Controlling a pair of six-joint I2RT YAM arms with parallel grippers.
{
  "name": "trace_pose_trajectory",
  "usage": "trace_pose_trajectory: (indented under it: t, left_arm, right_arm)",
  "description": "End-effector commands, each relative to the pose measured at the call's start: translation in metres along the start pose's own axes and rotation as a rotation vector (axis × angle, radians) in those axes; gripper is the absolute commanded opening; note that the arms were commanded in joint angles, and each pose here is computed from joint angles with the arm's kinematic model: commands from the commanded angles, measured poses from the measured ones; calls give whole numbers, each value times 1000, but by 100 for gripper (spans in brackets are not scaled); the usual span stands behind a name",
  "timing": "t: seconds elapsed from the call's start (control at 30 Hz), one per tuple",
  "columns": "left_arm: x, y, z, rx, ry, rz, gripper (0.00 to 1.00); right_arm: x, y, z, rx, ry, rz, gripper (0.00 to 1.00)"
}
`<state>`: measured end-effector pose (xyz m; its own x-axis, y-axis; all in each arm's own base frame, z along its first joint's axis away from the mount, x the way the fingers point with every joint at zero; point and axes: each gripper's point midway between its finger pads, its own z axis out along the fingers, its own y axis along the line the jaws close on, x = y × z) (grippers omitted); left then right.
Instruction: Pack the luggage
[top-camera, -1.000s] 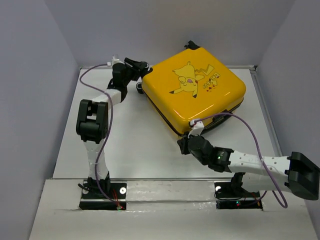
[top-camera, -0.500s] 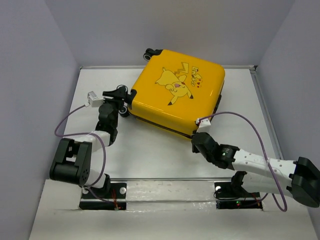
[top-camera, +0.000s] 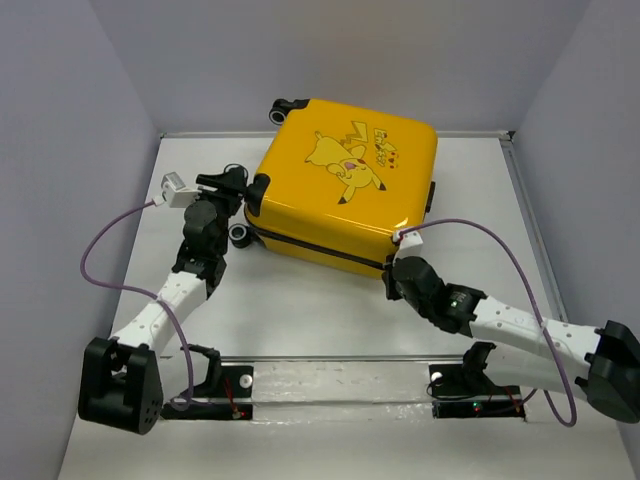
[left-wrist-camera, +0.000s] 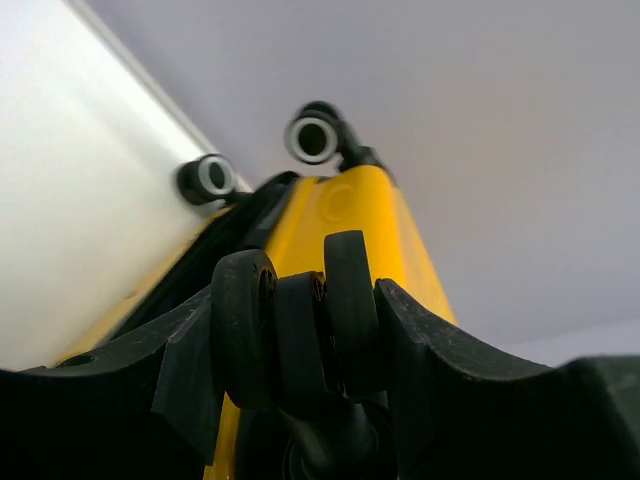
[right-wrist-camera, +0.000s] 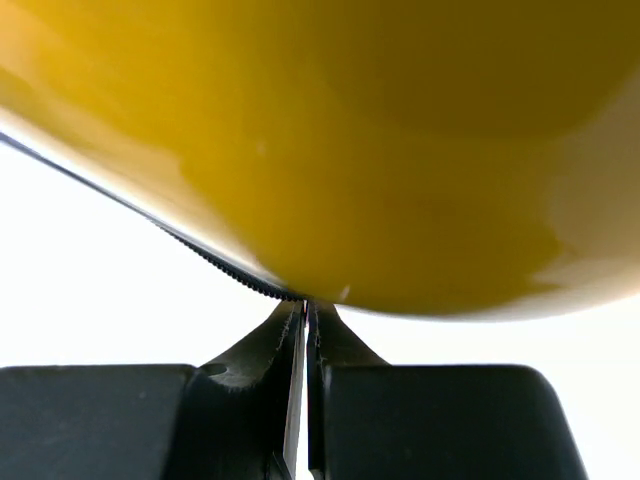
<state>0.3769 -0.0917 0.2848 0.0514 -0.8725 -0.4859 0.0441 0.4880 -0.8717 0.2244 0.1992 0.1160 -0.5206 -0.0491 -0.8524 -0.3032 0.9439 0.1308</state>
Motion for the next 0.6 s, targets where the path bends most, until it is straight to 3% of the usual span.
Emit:
trace_pose_trajectory:
  t: [0.0,0.1,0.2,0.57]
  left_arm:
    - [38,12,6,36,178,138,6]
    - [37,50,11,-50,165,124,6]
    - [40,94,24,-130,196,82,6]
    - [27,114,59,-134,204,-68,9]
  right_arm:
    - [-83,118,-19,-466,-222,180,7]
    - [-88,141,-26,-522,-253,166,7]
    - [-94,127,-27,-449,-294,177,7]
    - [-112,76,-40,-369,-316,205,7]
